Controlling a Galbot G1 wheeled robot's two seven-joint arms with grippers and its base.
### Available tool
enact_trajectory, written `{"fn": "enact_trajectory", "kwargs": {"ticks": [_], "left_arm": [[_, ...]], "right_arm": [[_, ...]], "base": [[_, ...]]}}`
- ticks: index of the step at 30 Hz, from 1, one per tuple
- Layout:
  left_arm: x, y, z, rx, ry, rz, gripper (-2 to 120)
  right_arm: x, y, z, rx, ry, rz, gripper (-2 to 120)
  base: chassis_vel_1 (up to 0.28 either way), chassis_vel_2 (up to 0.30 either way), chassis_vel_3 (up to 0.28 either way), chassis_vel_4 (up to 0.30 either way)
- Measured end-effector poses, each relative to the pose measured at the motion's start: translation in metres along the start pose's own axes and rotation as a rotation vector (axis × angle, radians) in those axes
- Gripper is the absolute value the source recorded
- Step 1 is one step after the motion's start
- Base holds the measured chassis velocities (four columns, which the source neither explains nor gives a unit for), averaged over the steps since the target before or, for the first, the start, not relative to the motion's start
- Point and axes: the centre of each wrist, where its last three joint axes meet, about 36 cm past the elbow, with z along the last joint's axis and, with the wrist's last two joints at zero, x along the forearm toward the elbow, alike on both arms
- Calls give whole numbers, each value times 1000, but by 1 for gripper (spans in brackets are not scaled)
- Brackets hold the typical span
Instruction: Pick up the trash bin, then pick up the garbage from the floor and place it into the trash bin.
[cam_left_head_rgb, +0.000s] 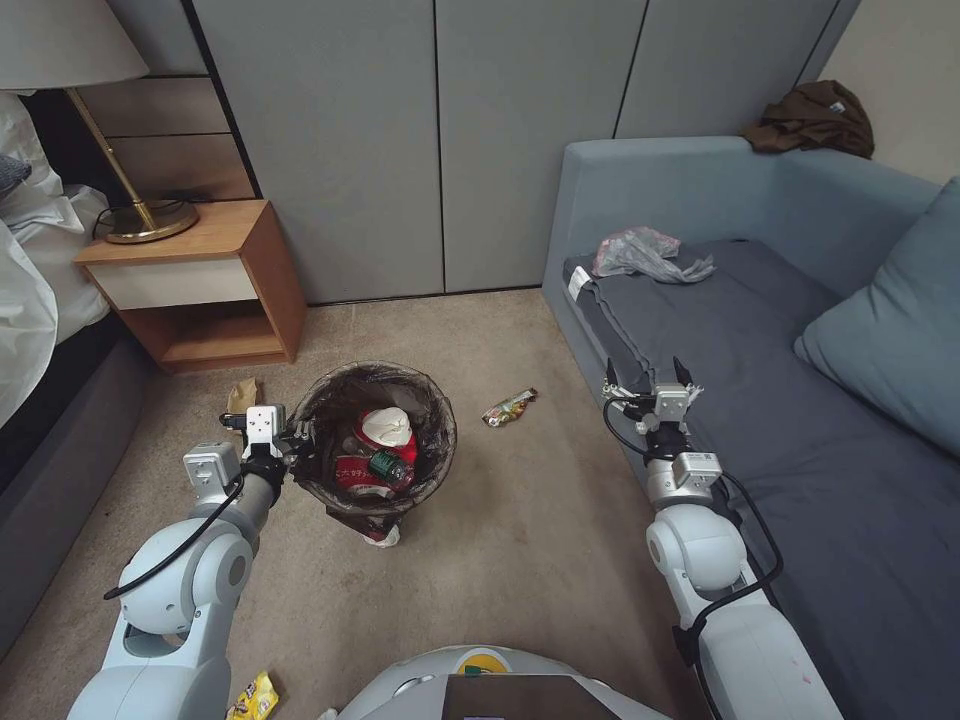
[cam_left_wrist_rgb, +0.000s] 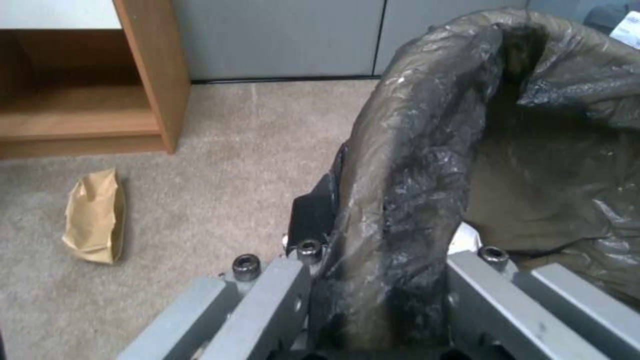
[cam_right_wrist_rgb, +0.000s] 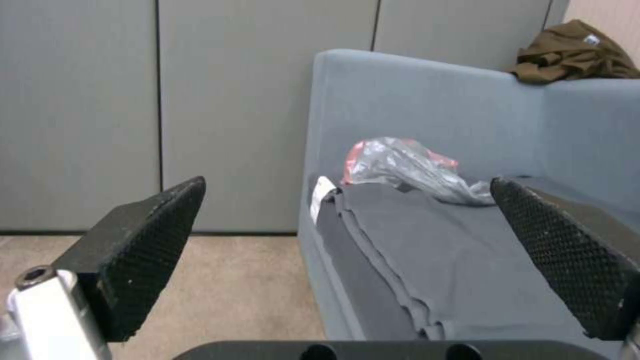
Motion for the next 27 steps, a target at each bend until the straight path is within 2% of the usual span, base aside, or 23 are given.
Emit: {"fn": "enact_trajectory", "kwargs": {"ticks": [27], "left_arm": [[0,2,1,1,1,-8,5]], "right_arm": [[-5,2,4,-2,15,-14,100]], "base": [[-105,108,98,-106]]}}
